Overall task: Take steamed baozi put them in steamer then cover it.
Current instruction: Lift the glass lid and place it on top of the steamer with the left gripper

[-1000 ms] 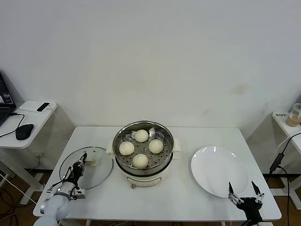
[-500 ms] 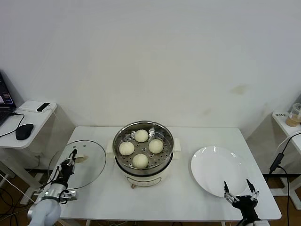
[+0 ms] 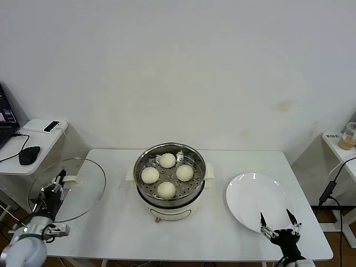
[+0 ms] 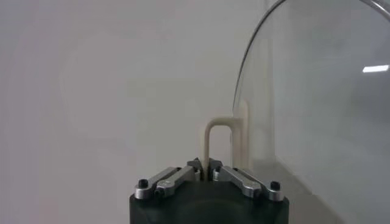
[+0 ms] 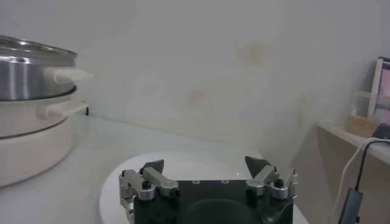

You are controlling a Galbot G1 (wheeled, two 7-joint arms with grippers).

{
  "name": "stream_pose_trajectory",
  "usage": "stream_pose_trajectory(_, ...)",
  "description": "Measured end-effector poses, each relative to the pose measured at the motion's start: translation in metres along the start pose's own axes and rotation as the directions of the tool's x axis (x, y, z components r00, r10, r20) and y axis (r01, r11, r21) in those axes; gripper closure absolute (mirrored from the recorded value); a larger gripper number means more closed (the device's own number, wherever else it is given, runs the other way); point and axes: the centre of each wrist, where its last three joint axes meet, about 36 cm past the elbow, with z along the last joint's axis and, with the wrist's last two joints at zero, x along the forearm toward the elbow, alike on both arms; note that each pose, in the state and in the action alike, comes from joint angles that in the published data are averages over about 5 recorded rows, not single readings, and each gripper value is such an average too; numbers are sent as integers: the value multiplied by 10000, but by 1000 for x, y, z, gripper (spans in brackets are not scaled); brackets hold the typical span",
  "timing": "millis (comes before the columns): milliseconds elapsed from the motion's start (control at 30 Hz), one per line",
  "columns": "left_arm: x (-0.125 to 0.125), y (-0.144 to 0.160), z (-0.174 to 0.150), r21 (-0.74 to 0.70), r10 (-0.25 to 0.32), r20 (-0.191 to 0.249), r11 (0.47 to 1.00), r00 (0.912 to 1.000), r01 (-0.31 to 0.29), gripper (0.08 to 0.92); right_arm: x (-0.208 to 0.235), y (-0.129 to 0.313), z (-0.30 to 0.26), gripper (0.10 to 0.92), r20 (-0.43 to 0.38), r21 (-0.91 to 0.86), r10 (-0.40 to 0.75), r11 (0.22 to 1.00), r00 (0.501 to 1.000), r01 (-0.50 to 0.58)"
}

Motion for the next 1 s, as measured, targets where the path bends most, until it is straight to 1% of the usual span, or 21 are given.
stream_pose_trajectory(200,-8,35,-7,-21,-278,130,9996,9995,278,861,1,6,3,200,-44,50,-135,9999,9999,135)
stream_pose_trajectory(400,-17,69,-31,128,-485,552,9988,9973,479,861,0,12,5,200,-61,131,-293,9995,9996,294)
stream_pose_trajectory(633,-26,95,-83,707,-566,1172,9963,9915,486,861,1,16,9,200,-118,307,-425,9986,9990,429)
stream_pose_trajectory(833,-30,106,-132,1297,-387,1596,9914,9864,179,861,-2,20,10,200,-139,425,-547,9976,9984,553)
stream_pose_trajectory(1000,-33,109,-168,1613,-116,1778,9868,9840,-175,861,-7,23,11,200,-174,474,-625,9969,9979,633)
